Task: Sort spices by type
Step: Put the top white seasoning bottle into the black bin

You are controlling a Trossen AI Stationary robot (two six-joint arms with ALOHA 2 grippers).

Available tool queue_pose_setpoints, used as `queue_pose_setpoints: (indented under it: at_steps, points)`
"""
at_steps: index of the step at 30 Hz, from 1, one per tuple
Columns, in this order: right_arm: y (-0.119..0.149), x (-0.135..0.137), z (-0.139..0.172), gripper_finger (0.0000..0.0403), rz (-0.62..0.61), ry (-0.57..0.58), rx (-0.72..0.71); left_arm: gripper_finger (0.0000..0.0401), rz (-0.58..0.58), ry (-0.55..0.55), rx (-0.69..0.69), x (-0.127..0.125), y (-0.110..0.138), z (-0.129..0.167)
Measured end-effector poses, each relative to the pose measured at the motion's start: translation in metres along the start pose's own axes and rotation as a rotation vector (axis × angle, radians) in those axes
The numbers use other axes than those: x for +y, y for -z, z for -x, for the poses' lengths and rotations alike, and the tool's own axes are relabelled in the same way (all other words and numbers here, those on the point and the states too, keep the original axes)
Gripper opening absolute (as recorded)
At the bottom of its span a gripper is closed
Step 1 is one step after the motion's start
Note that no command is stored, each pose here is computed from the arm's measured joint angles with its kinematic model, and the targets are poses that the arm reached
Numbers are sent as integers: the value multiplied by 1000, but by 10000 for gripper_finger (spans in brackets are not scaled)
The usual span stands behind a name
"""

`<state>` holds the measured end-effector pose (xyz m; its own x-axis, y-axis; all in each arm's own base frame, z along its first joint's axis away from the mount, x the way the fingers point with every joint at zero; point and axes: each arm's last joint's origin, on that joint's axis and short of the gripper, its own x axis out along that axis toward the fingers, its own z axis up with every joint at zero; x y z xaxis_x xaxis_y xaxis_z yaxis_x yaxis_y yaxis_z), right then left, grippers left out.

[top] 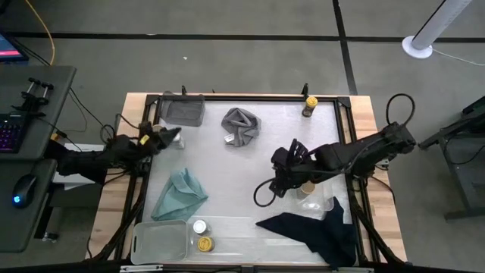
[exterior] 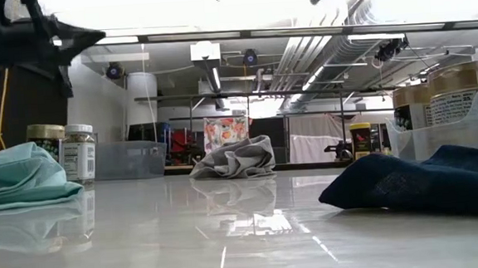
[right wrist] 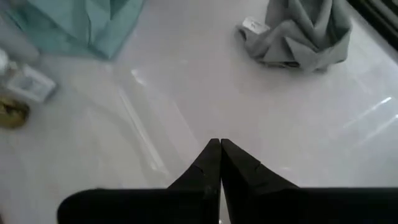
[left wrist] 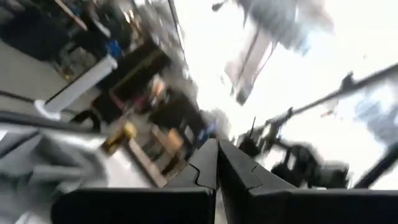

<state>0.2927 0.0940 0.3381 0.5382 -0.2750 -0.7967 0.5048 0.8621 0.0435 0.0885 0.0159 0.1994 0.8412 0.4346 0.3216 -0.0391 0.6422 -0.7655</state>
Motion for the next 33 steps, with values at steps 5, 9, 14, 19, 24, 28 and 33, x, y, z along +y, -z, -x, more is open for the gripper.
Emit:
queue_pose_setpoints:
  at_steps: [5,9,14,19,24,28,33]
  points:
    - [-2,-1,-1,0,-38,9,-10,1,101,50,-73,-6,-7,0]
    - [-2,-1,-2,0,-49,22,-27,1,108,67,-87,-7,-8,1]
    - [-6,-5,-4,0,-70,48,-45,2,92,67,-87,-17,-16,-4]
    - [-12,-13,-9,0,-46,78,-49,39,-103,27,-22,-54,-39,-23]
    - [-23,-27,-16,0,60,117,-38,118,-491,-185,297,-100,-66,-51]
    - [-32,-41,-23,0,189,133,-5,182,-694,-466,597,-123,-80,-72]
    - [-44,-62,-32,0,304,134,41,235,-701,-932,782,-123,-78,-108]
